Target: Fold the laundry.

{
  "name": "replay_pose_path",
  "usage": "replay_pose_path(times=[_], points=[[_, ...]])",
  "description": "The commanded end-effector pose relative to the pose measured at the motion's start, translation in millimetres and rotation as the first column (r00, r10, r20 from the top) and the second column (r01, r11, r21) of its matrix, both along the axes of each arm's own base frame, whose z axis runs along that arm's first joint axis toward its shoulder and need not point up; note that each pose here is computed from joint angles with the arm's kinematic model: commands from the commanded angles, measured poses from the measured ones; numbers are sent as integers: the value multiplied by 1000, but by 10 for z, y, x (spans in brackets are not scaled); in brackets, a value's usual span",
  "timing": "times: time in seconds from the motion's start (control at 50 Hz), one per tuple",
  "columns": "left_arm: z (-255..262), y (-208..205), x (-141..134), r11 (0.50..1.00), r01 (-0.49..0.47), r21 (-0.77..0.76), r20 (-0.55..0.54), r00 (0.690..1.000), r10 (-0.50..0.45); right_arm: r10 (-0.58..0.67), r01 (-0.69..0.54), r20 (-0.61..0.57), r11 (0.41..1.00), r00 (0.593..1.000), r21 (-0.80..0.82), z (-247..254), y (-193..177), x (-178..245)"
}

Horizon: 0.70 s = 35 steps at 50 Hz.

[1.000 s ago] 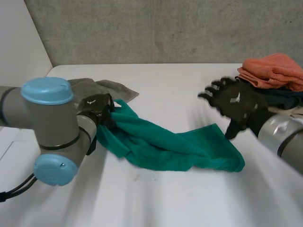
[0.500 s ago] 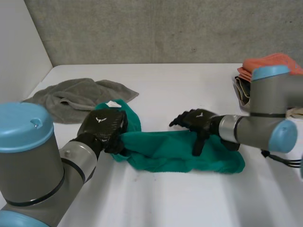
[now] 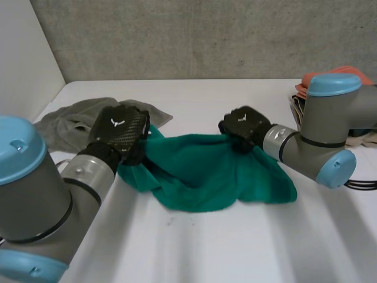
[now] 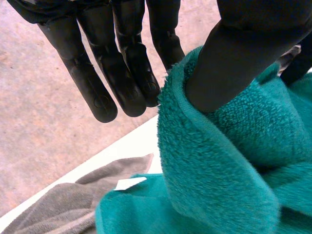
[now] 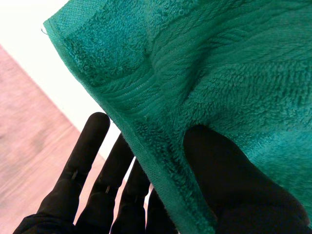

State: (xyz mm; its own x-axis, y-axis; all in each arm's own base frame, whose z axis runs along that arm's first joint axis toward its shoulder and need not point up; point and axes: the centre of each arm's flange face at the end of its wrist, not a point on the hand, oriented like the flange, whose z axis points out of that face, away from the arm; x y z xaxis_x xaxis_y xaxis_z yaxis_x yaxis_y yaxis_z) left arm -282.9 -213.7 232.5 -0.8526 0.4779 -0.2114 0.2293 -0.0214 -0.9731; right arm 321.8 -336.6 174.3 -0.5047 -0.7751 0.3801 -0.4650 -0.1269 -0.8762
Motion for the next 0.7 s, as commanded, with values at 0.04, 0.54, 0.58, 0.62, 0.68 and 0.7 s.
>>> replay_pose_path(times=[0.04, 0.54, 0.58, 0.62, 0.68, 0.7], points=[[140, -659, -144, 979, -61, -197, -49, 997, 53, -111, 141, 121, 948, 987, -286, 496, -325, 12], [984, -914, -245, 787, 5, -617, -27, 999, -28, -79, 326, 452, 803, 888, -499, 1539, 109, -275], [766, -844, -202, 826, 21, -563, 3, 1000, -24, -112, 309, 413, 839, 904, -449, 1382, 183, -303], [453, -722, -130, 875, 39, -482, 44, 999, -20, -161, 285, 336, 888, 928, -360, 1090, 293, -346], [7, -551, -48, 929, 72, -363, 106, 994, -36, -192, 245, 214, 934, 958, -260, 704, 457, -398], [-88, -509, -28, 939, 77, -334, 119, 992, -39, -195, 236, 182, 941, 964, -241, 611, 498, -411]])
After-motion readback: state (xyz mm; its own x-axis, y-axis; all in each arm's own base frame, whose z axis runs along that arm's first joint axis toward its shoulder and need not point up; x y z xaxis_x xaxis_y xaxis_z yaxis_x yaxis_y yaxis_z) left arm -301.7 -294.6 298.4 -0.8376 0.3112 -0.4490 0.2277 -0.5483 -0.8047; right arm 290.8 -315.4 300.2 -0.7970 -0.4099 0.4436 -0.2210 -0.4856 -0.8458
